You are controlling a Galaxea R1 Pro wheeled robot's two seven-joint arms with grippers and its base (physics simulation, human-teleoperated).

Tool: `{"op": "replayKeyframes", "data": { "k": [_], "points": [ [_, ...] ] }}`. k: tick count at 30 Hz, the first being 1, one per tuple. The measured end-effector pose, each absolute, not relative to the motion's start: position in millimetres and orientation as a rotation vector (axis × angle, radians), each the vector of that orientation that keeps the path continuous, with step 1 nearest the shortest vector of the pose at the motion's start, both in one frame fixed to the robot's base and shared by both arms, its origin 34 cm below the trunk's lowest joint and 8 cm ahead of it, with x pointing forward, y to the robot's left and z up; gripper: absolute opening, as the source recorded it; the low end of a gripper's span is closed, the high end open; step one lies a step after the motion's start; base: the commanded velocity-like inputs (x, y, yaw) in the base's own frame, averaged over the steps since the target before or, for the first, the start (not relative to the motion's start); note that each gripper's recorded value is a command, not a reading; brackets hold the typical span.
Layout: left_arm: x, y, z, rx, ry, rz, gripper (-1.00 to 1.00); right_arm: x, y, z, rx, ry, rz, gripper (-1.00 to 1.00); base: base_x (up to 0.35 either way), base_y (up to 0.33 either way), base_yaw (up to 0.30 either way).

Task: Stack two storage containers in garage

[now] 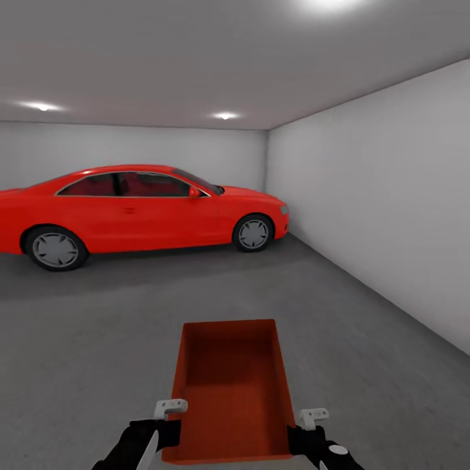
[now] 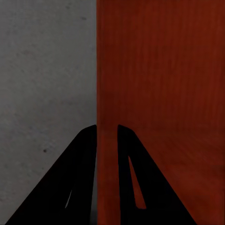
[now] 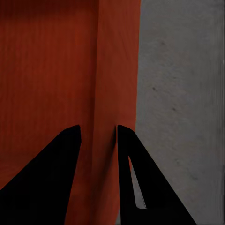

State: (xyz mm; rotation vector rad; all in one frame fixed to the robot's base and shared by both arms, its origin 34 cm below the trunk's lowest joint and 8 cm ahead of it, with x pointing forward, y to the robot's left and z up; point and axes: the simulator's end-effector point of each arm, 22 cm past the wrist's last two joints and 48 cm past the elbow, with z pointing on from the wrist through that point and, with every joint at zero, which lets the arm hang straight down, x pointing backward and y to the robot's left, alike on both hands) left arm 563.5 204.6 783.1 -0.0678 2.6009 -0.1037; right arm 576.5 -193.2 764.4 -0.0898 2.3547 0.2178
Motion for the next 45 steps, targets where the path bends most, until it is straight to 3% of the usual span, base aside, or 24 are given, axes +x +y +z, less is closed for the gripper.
{"op": "replayKeyframes", "data": {
  "k": [45],
  "points": [
    [563.3,204.0,782.7,-0.069,2.601,-0.105,-1.0,576.6,-193.8,764.4,-0.091,2.355,0.217,-1.0,0.327,0.0,-0.277]
  ]
}}
